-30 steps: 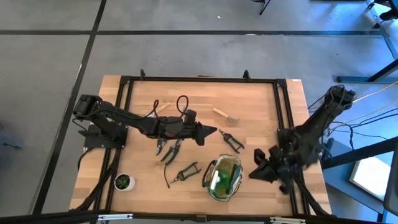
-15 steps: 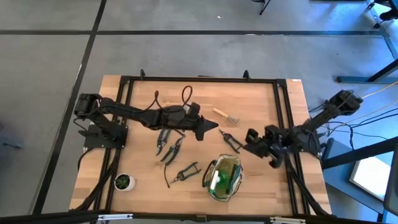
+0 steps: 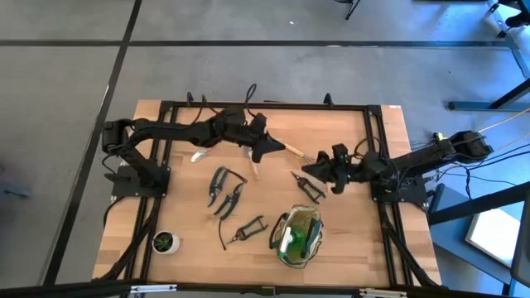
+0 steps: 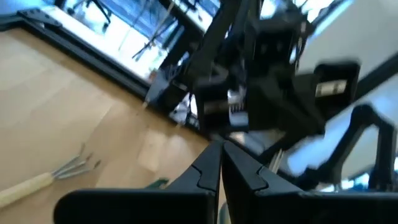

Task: Pick & Place Garden tools in Gardening bag
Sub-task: Put the green shear scissors into the gardening bag

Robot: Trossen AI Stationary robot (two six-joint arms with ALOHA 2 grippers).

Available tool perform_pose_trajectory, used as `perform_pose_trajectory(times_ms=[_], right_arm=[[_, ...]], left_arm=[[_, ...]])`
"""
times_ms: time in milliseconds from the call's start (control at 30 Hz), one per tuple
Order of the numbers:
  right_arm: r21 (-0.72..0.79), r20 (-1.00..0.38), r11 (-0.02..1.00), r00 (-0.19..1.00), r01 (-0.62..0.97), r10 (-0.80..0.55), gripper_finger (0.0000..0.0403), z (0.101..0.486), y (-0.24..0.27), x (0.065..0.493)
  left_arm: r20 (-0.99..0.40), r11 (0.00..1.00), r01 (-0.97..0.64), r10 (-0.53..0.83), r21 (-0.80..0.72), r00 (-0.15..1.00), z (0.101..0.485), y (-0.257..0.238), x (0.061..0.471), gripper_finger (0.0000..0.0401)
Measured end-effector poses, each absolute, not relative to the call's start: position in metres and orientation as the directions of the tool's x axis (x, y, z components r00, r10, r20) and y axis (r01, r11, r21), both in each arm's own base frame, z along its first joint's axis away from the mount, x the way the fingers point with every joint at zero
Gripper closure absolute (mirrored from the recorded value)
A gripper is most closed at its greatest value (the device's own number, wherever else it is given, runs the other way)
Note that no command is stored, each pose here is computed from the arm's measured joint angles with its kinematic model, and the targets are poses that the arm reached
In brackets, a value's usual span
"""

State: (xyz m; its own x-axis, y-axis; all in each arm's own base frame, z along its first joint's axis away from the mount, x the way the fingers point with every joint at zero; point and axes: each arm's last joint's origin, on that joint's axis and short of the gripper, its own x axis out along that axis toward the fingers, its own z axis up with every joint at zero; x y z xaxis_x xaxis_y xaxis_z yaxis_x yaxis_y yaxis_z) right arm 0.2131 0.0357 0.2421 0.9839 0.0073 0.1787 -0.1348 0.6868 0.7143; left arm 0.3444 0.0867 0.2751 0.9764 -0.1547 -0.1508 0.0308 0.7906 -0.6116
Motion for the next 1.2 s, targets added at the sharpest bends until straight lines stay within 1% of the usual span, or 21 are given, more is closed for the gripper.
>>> perform_pose_trajectory(times_ms=[67, 167, 267, 400, 467, 533, 600, 733, 867, 1000, 1067, 1100, 1200], right_arm=[[0.723, 0.179, 0.682, 0.984, -0.115, -0.023, 0.0378, 0.242, 0.029, 0.214], [0.762, 0.152, 0.642, 0.987, -0.084, -0.051, 0.0377, 0.245, 0.018, 0.218], [0.794, 0.06, 0.606, 0.998, -0.039, -0.014, 0.0372, 0.246, 0.006, 0.225], [0.816, -0.079, 0.578, 0.995, 0.029, 0.063, 0.035, 0.252, -0.008, 0.231], [0.796, -0.113, 0.605, 0.99, 0.04, 0.084, 0.0338, 0.259, -0.014, 0.234], [0.759, -0.141, 0.649, 0.987, 0.057, 0.078, 0.0328, 0.266, -0.019, 0.236], [0.724, -0.158, 0.686, 0.985, 0.071, 0.066, 0.0321, 0.274, -0.023, 0.237], [0.673, -0.138, 0.737, 0.99, 0.062, 0.043, 0.0316, 0.288, -0.029, 0.238], [0.652, -0.112, 0.757, 0.993, 0.049, 0.033, 0.0316, 0.298, -0.032, 0.239], [0.664, -0.102, 0.746, 0.994, 0.044, 0.032, 0.0316, 0.301, -0.032, 0.24], [0.684, -0.095, 0.729, 0.993, 0.017, 0.066, 0.0316, 0.303, -0.031, 0.24], [0.689, -0.089, 0.725, 0.992, -0.007, 0.094, 0.0316, 0.304, -0.031, 0.24], [0.695, -0.077, 0.714, 0.977, -0.089, 0.197, 0.0316, 0.306, -0.028, 0.24]], left_arm=[[-0.187, 0.789, 0.003, -0.149, -0.614, 0.971, 0.271, 0.096, 0.341, 0.0393], [-0.239, 0.778, -0.054, -0.126, -0.627, 0.963, 0.266, 0.106, 0.336, 0.0393], [-0.268, 0.757, -0.028, -0.196, -0.653, 0.943, 0.262, 0.113, 0.331, 0.0392], [-0.322, 0.738, -0.029, -0.258, -0.674, 0.911, 0.254, 0.114, 0.327, 0.039], [-0.343, 0.734, -0.029, -0.281, -0.678, 0.896, 0.254, 0.113, 0.324, 0.0387], [-0.349, 0.734, -0.005, -0.317, -0.68, 0.882, 0.254, 0.109, 0.323, 0.0384], [-0.378, 0.712, -0.014, -0.356, -0.702, 0.854, 0.249, 0.106, 0.321, 0.0381], [-0.4, 0.675, 0.004, -0.441, -0.738, 0.803, 0.244, 0.097, 0.32, 0.0375], [-0.394, 0.661, 0.035, -0.487, -0.749, 0.78, 0.244, 0.087, 0.322, 0.0376], [-0.393, 0.634, 0.022, -0.506, -0.773, 0.768, 0.245, 0.076, 0.325, 0.0379], [-0.395, 0.657, 0.038, -0.499, -0.753, 0.772, 0.245, 0.07, 0.328, 0.038], [-0.413, 0.683, 0.022, -0.466, -0.73, 0.783, 0.245, 0.066, 0.329, 0.0381], [-0.497, 0.751, -0.101, -0.323, -0.652, 0.806, 0.245, 0.053, 0.329, 0.0392]])
